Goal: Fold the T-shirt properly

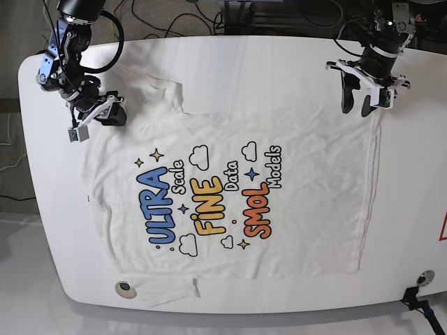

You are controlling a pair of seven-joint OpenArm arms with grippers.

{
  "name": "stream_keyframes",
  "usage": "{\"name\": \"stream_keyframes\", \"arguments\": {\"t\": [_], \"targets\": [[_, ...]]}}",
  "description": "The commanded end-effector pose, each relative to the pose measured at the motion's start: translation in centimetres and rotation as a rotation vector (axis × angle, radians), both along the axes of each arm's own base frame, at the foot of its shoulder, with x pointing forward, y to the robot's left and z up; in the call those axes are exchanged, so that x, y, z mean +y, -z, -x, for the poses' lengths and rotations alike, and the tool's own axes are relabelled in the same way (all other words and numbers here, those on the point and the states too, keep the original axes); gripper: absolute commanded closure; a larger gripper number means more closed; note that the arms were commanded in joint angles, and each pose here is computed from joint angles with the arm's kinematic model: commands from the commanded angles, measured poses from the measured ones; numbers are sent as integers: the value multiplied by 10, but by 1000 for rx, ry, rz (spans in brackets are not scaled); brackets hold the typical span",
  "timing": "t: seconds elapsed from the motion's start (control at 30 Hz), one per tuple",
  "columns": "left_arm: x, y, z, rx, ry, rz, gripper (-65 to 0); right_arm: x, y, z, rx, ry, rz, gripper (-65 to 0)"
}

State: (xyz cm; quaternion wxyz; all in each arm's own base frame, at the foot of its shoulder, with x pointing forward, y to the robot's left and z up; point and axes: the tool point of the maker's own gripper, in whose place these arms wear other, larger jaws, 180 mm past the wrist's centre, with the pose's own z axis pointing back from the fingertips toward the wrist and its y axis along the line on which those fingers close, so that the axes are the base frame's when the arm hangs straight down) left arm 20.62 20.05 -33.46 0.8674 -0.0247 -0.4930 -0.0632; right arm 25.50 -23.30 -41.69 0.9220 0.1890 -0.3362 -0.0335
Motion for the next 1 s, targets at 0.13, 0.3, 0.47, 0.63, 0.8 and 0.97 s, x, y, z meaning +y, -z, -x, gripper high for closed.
{"name": "stream_keyframes", "arguments": {"t": [0.13, 0.3, 0.47, 0.63, 0.8, 0.97], "targets": [[0, -10, -5, -40, 16, -10, -240, -20, 20, 22, 151, 7, 107, -211], [-1, -11, -5, -41, 21, -14, -241, -28, 25, 26, 178, 15, 151, -210], [-1, -9, -4, -40, 21, -11, -240, -31, 28, 31, 192, -10, 176, -101], [0, -8, -2, -33, 22, -16, -237, -35, 21, 27, 177, -64, 190, -6], [-2, -6, -1, -28, 32, -4, -237, -43, 6, 14, 121, -97, 213, -30], [-4, -6, -1, -33, 44, -4, -237, -50, 0, 7, 106, -94, 229, -35]]}}
